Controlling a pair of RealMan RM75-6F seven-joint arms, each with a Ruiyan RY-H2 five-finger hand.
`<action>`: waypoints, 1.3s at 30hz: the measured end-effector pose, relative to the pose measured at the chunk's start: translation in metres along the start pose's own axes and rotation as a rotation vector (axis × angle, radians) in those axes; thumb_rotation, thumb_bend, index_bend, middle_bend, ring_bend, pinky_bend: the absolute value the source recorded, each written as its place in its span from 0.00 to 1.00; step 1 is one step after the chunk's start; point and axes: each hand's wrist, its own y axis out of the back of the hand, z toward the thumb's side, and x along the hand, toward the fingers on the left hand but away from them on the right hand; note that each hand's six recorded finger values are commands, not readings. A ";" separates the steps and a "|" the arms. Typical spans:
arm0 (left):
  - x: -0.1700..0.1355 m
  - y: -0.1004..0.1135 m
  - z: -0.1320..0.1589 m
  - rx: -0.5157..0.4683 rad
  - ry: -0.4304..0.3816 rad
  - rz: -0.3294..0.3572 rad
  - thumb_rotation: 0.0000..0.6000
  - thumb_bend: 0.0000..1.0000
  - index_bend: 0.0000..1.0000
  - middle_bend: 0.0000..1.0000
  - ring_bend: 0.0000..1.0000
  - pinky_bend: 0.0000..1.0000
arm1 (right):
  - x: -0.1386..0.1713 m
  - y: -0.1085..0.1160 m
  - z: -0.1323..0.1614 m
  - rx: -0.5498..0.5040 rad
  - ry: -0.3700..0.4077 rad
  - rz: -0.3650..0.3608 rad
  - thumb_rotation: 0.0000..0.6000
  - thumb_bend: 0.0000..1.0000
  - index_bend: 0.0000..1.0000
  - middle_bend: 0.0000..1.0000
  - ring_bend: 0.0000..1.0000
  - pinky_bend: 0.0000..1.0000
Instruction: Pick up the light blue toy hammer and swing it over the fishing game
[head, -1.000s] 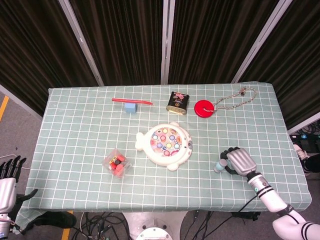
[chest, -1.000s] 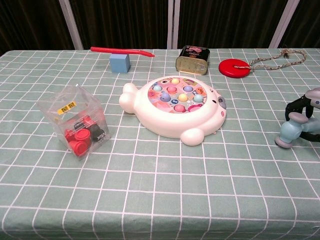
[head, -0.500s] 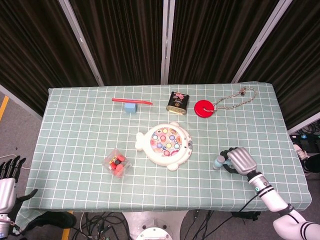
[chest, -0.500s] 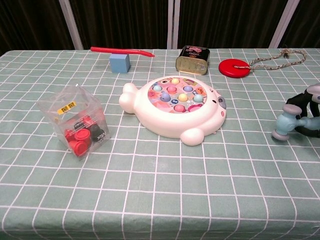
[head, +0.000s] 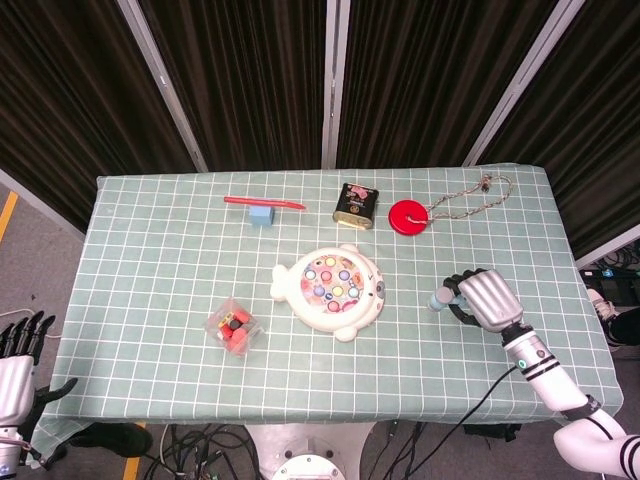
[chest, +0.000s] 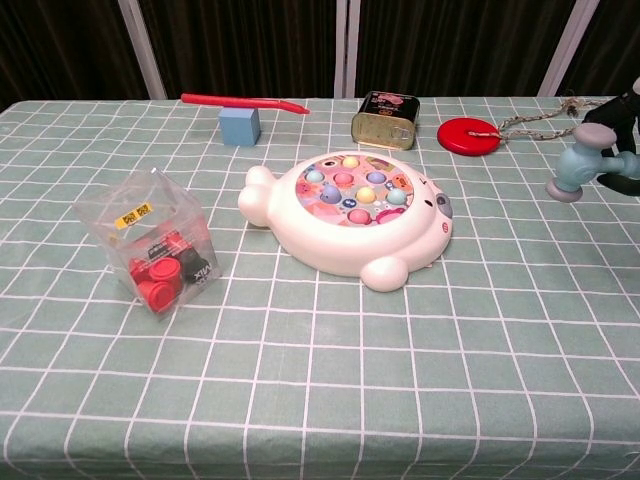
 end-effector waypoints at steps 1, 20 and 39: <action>0.001 0.000 0.001 0.001 -0.003 -0.001 1.00 0.04 0.10 0.03 0.01 0.00 | -0.003 0.003 0.002 0.002 0.004 0.002 1.00 0.50 0.78 0.62 0.56 0.69; 0.004 0.000 0.001 0.004 -0.014 -0.006 1.00 0.04 0.10 0.03 0.01 0.00 | -0.123 0.025 0.124 0.067 0.193 0.094 1.00 0.54 0.80 0.65 0.59 0.74; 0.002 -0.002 -0.003 -0.006 -0.004 0.000 1.00 0.03 0.10 0.03 0.01 0.00 | -0.148 0.018 0.162 0.105 0.204 0.078 1.00 0.54 0.81 0.65 0.59 0.74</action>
